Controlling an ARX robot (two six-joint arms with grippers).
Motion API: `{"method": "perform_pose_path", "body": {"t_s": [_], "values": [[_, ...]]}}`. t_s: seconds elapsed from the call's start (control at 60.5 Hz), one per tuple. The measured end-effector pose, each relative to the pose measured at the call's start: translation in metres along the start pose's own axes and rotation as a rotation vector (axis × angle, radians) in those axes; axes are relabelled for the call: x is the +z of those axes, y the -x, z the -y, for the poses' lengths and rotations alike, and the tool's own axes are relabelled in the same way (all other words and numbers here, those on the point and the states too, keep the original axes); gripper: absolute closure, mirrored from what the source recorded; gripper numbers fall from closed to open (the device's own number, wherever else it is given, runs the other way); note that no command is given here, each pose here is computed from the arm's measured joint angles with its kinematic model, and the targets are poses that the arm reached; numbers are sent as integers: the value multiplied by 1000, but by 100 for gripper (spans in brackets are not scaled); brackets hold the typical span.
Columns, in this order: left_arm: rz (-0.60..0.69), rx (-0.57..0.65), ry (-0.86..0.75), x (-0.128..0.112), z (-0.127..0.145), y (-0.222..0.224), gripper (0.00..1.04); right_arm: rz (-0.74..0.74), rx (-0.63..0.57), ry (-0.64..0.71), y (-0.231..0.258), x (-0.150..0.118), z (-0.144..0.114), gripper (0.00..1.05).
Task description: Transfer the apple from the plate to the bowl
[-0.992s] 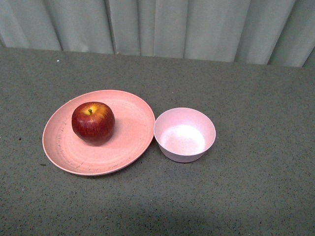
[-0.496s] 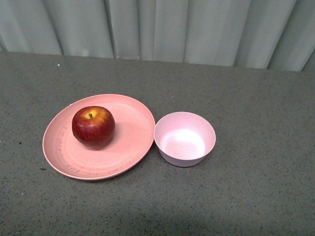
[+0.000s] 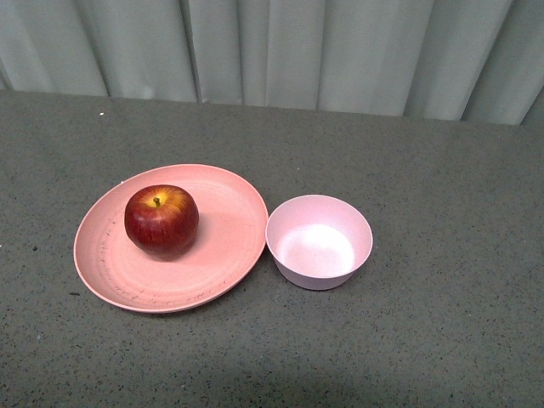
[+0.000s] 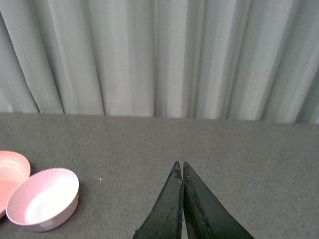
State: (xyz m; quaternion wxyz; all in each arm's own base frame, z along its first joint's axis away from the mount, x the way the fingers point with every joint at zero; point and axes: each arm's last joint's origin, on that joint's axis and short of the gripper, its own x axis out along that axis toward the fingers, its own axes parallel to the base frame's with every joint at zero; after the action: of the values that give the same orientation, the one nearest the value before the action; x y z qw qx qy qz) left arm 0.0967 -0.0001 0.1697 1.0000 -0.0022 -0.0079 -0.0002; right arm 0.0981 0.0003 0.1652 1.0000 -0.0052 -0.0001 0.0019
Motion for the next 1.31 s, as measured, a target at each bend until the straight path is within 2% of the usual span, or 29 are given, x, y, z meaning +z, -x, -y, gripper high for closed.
{"method": "perform_pose_path", "body": {"t_s": [0.182, 0.744, 1.041, 1.157, 1.306], "values": [[1, -1, 0, 0, 0, 0, 7, 2, 0, 0, 0, 0, 0, 104], [1, -1, 0, 0, 0, 0, 7, 3, 0, 0, 0, 0, 0, 8], [0, 0, 0, 0, 0, 0, 7, 3, 0, -1, 0, 0, 0, 9], [-94, 38, 9, -6, 0, -6, 7, 3, 0, -1, 0, 0, 0, 9], [-134, 35, 20, -4, 1, -21, 7, 3, 0, -1, 0, 0, 0, 9]]}}
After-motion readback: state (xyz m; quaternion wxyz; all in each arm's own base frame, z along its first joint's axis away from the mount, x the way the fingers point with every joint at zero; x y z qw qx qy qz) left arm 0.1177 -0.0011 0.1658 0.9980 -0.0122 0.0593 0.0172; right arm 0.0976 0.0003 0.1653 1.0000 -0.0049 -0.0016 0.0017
